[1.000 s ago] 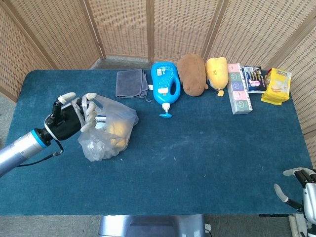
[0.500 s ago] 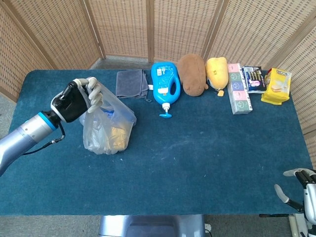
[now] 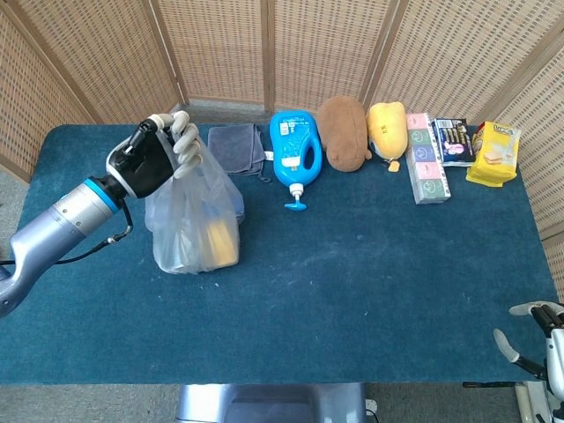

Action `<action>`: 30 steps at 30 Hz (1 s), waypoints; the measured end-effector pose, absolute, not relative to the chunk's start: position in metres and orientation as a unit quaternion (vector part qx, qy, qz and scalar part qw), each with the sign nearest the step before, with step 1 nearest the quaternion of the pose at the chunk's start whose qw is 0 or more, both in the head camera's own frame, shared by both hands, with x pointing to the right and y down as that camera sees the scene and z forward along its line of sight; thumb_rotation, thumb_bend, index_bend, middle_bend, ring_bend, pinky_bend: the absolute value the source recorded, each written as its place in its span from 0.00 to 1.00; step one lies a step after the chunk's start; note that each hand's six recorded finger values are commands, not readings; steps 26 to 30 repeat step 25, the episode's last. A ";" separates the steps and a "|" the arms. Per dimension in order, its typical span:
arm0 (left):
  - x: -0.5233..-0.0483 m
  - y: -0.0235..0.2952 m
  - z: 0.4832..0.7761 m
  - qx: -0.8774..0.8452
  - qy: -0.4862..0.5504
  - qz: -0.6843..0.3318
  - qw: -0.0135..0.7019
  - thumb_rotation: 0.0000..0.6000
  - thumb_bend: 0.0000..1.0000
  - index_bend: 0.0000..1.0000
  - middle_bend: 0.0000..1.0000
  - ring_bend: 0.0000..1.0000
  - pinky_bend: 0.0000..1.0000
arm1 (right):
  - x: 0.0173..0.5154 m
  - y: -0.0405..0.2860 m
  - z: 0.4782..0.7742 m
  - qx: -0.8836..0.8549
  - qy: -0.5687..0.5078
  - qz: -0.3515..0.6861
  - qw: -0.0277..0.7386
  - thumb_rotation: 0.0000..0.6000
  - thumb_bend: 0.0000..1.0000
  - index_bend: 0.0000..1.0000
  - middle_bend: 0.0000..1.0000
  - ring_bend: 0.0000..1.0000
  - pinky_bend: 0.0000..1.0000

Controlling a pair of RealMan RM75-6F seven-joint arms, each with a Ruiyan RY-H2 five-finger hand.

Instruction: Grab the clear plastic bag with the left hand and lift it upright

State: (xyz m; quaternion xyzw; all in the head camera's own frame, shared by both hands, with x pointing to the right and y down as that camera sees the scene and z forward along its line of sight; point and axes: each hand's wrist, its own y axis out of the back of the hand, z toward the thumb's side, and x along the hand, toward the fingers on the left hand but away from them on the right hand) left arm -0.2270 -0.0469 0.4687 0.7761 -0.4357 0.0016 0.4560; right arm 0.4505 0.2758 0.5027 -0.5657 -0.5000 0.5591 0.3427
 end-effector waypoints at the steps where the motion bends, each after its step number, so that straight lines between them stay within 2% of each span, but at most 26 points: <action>1: -0.224 -0.049 0.466 0.777 -0.434 -0.001 0.455 0.42 0.71 0.66 0.74 0.72 0.79 | 0.451 0.276 0.503 -0.566 -0.500 0.559 0.342 0.18 0.32 0.42 0.42 0.32 0.22; 16: -0.187 -0.066 0.439 0.782 -0.417 -0.026 0.462 0.42 0.71 0.66 0.74 0.72 0.79 | 0.455 0.278 0.503 -0.562 -0.506 0.560 0.339 0.18 0.32 0.42 0.42 0.32 0.22; 30: -0.167 -0.071 0.431 0.786 -0.406 -0.032 0.465 0.42 0.71 0.66 0.74 0.72 0.79 | 0.458 0.280 0.503 -0.559 -0.509 0.562 0.336 0.19 0.32 0.42 0.42 0.32 0.22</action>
